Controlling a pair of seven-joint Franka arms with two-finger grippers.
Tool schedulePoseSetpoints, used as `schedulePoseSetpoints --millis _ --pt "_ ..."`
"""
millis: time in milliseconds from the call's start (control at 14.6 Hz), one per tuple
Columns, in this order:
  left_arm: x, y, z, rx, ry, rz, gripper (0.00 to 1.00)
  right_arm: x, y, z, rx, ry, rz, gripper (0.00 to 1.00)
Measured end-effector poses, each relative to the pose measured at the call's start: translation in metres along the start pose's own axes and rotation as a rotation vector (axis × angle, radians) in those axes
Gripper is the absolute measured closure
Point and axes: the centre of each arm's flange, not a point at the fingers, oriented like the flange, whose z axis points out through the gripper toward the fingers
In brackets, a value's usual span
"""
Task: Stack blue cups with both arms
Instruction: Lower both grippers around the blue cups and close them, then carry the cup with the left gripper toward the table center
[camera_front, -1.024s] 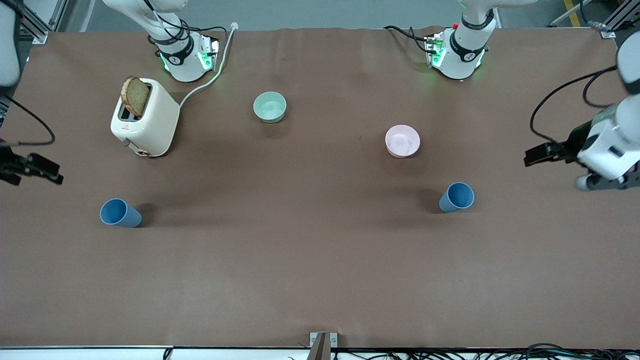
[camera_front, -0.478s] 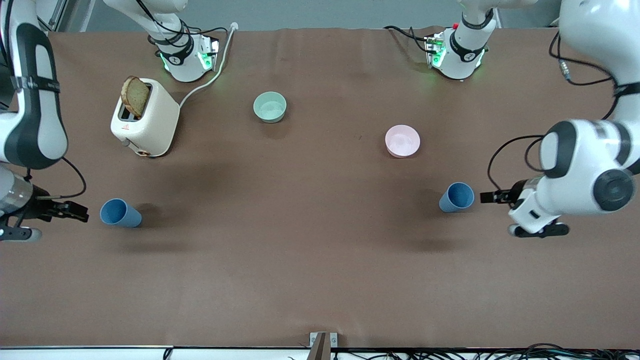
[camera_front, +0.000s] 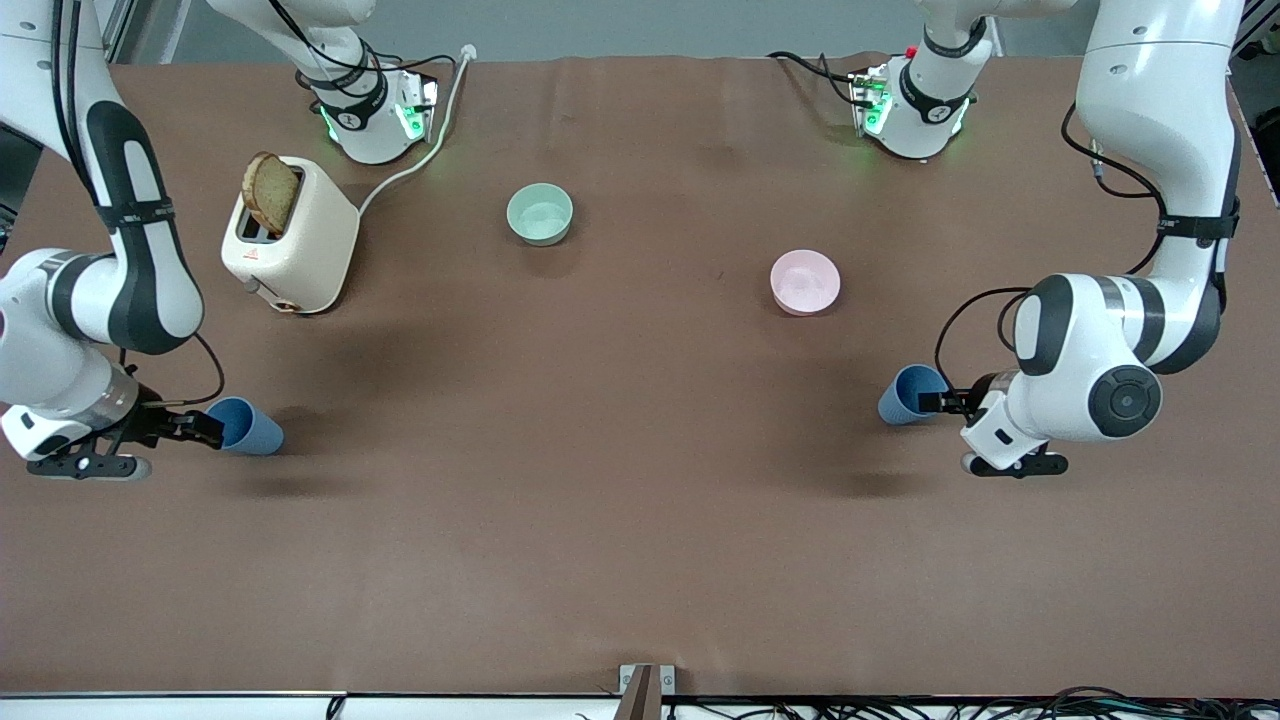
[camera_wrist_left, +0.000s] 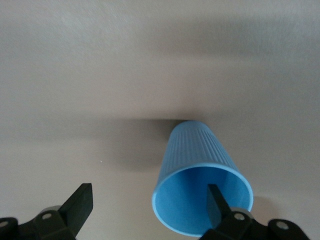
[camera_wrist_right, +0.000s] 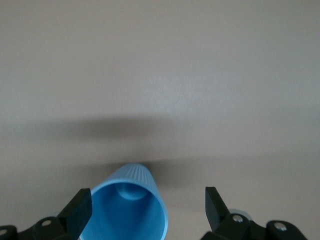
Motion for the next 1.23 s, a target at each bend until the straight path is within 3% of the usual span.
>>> schedulePoseSetpoints --millis 273,956,1229 --pt "-0.002 -0.001 0.016 -0.001 0.013 -0.001 0.00 -0.013 -0.001 0.015 0.006 -0.037 0.001 0.00" --pt "-0.001 0.003 0.015 -0.007 0.056 0.012 0.93 -0.019 0.002 0.022 0.009 -0.053 0.009 0.00" --pt "0.003 0.017 -0.018 -0.011 0.119 0.036 0.94 -0.020 0.004 0.022 0.008 -0.053 0.012 0.00"
